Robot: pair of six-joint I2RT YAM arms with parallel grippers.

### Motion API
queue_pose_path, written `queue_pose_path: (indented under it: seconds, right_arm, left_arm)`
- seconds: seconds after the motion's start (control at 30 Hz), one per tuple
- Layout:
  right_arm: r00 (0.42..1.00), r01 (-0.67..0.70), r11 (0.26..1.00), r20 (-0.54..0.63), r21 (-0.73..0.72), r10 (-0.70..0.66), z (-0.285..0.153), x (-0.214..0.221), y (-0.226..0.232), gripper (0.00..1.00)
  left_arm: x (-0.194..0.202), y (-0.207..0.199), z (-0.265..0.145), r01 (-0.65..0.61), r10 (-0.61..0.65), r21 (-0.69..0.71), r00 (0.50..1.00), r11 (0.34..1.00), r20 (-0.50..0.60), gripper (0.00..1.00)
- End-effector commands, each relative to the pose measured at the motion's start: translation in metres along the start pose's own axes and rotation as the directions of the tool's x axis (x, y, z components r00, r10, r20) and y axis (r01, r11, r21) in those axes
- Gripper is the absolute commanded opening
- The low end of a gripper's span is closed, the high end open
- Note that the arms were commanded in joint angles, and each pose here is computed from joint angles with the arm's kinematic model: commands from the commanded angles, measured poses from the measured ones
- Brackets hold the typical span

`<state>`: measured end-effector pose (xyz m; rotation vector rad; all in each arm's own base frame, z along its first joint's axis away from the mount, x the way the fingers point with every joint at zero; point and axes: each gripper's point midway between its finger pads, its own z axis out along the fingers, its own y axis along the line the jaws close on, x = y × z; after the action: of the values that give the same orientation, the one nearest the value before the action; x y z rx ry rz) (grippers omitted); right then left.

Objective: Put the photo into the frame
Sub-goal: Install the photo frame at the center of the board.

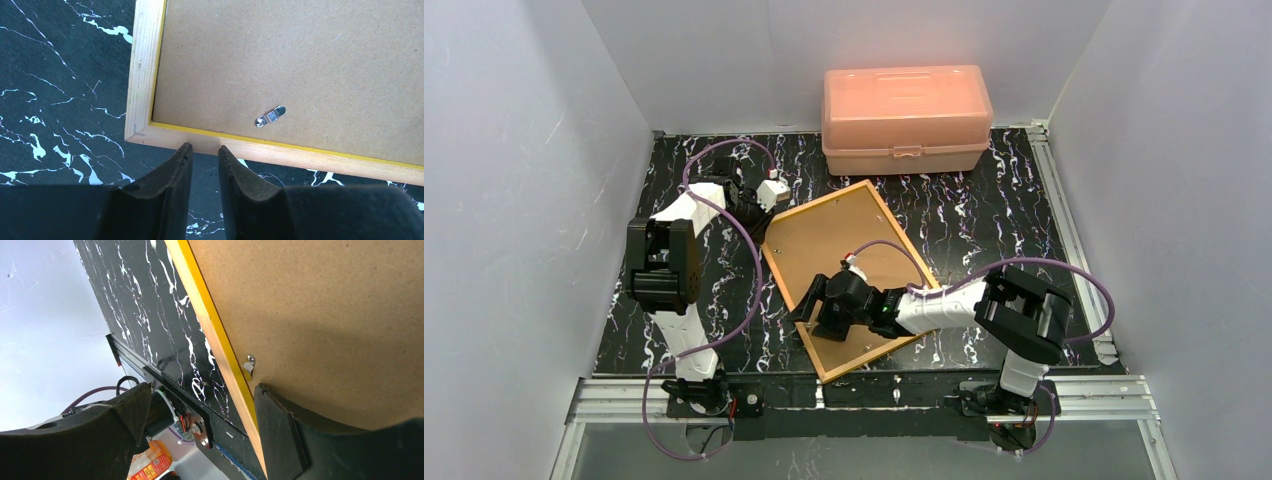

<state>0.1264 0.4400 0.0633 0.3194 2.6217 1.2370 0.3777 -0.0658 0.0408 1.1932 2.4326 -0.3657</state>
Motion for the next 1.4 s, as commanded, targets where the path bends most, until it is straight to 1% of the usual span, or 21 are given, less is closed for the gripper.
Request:
queue_pose_path:
  seconds: [0.0, 1.37]
  right_arm:
    - [1.000, -0.008, 1.000, 0.001, -0.012, 0.008, 0.004, 0.000, 0.011, 0.83]
    - [0.999, 0.014, 0.999, 0.039, -0.035, -0.013, 0.017, -0.003, 0.026, 0.83]
  left_arm:
    - [0.001, -0.010, -0.005, -0.001, 0.001, 0.031, 1.000, 1.000, 0.003, 0.24]
    - [0.005, -0.020, -0.008, -0.020, 0.020, 0.065, 1.000, 0.998, -0.001, 0.19]
